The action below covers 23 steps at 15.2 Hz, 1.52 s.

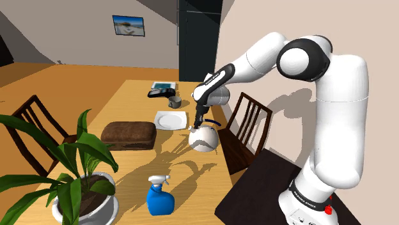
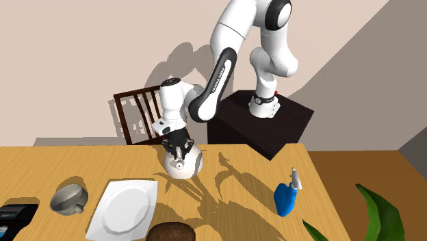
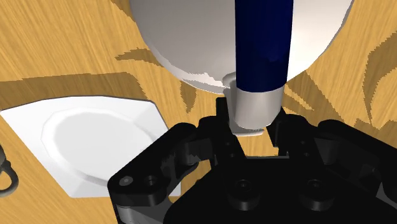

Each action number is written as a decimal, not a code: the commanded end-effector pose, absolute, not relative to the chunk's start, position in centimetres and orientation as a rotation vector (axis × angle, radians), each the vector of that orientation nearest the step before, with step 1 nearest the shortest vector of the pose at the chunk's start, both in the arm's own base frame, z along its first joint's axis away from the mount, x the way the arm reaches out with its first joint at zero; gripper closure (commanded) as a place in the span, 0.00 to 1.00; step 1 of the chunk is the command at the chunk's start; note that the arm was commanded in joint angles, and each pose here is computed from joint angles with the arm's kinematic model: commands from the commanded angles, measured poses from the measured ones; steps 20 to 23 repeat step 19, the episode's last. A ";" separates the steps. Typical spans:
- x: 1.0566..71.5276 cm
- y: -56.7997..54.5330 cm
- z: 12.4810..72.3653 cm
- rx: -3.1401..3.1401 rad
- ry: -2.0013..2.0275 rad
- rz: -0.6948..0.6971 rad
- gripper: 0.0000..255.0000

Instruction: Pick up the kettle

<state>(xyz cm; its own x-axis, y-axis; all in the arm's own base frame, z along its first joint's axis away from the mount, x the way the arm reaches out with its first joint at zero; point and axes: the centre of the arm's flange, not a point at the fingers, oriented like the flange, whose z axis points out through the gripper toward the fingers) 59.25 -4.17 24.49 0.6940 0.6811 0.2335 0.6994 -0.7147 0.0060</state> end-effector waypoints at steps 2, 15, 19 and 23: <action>59.3 -4.1 24.5 -2.815 -1.148 -0.336 1.00; 59.3 -4.1 31.4 -2.815 -1.148 -0.336 1.00; 59.3 -4.1 32.5 -2.815 -1.148 -0.336 1.00; 59.3 -4.1 32.5 -2.815 -1.148 -0.336 1.00</action>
